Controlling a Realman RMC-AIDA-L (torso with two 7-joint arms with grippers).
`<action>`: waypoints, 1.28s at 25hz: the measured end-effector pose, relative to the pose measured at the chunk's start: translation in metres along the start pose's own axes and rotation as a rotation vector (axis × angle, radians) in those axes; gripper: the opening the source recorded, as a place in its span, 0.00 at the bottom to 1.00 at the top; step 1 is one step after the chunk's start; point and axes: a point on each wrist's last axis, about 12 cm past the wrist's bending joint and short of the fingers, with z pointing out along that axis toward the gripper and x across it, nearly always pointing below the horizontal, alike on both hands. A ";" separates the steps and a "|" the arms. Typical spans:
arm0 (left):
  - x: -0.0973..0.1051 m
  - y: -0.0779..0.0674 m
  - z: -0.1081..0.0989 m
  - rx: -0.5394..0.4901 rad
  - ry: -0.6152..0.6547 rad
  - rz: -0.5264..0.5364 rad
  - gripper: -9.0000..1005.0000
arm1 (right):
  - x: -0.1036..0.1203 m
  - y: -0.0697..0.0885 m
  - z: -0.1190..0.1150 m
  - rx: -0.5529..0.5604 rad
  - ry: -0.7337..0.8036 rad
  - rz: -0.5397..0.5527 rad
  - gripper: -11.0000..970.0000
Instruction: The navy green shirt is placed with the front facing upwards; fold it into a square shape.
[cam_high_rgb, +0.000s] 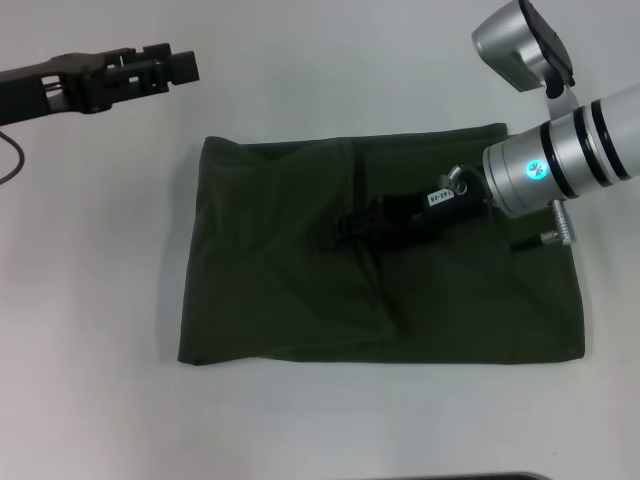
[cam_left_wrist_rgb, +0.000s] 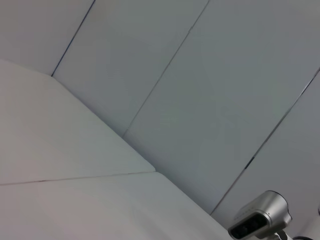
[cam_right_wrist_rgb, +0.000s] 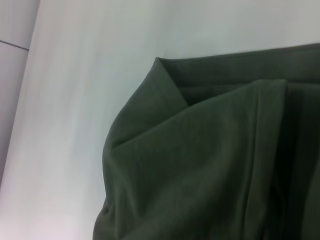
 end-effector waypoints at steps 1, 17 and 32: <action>0.000 0.000 0.000 0.000 0.000 0.000 0.69 | 0.000 0.000 0.000 0.001 -0.001 -0.001 0.80; -0.001 0.001 -0.002 -0.007 -0.017 -0.001 0.69 | -0.002 0.003 0.006 0.023 0.018 0.002 0.79; -0.001 0.001 -0.004 -0.008 -0.028 -0.005 0.69 | -0.002 0.010 0.012 0.007 0.039 0.000 0.63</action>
